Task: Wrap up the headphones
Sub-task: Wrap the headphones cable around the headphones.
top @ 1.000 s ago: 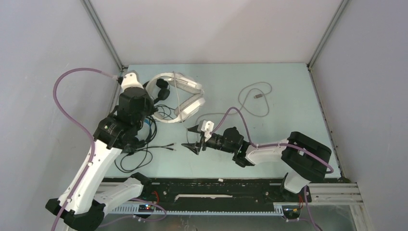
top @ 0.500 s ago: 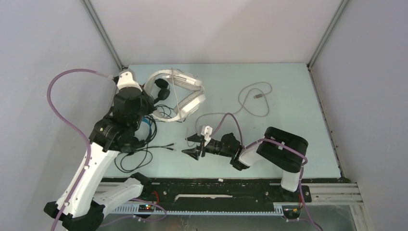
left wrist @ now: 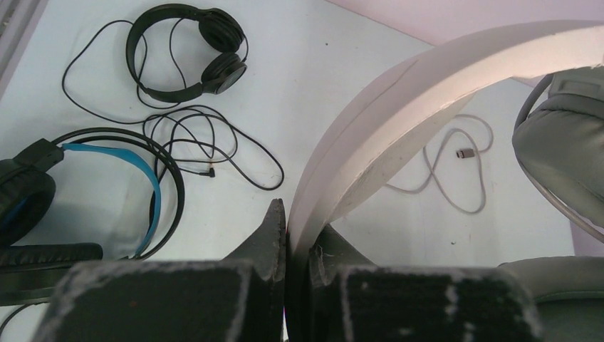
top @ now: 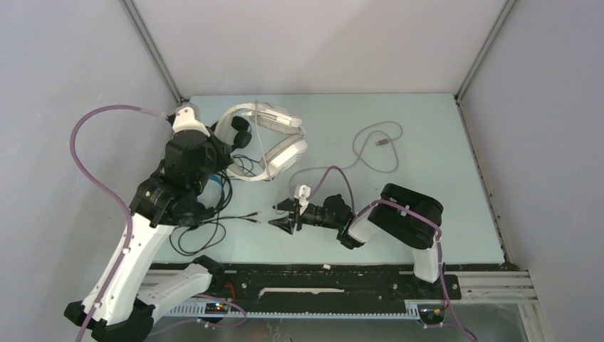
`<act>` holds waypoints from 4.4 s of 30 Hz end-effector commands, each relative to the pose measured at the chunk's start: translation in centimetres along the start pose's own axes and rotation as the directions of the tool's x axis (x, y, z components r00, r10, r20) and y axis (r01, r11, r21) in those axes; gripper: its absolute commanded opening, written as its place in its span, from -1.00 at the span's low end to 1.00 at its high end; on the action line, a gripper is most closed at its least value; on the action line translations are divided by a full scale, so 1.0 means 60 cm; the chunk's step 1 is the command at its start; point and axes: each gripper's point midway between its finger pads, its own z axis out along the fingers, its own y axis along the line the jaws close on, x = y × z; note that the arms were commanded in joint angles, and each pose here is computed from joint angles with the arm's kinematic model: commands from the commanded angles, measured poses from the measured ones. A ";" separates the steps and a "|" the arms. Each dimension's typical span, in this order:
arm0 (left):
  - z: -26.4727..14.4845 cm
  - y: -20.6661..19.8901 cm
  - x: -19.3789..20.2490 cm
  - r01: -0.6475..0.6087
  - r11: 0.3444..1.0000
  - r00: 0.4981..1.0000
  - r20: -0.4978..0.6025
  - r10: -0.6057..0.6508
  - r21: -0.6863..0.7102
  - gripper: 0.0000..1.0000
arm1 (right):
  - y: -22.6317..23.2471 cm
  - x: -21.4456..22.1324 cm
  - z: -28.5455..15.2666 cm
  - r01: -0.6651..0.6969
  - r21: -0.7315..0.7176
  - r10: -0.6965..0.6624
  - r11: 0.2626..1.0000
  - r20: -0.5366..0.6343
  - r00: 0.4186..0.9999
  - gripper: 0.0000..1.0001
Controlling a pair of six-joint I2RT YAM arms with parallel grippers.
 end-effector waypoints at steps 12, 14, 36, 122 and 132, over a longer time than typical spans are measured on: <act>-0.055 -0.060 -0.089 0.177 0.964 0.975 0.095 -0.199 0.200 -1.00 | -0.011 -0.033 0.021 0.081 -0.013 -0.079 0.997 0.083 0.993 -0.92; -0.060 -0.073 -0.088 0.189 0.953 0.975 0.073 -0.211 0.237 -1.00 | -0.020 -0.034 0.012 0.076 0.010 -0.077 0.997 0.080 0.994 -1.00; -0.098 -0.152 0.053 -0.053 0.776 0.962 -0.176 0.208 0.629 -1.00 | -0.172 -0.153 -0.126 -0.056 0.247 0.001 0.967 0.217 0.976 -0.96; 0.038 0.020 0.030 -0.543 0.840 0.837 0.086 0.541 -0.002 -1.00 | 0.035 -0.473 -0.078 -0.629 -0.360 0.645 0.689 -0.091 0.759 -0.60; 0.043 0.021 0.026 -0.338 0.939 0.937 0.073 0.342 -0.059 -1.00 | 0.043 -0.453 -0.053 -0.588 -0.315 0.599 0.745 -0.072 0.797 -0.56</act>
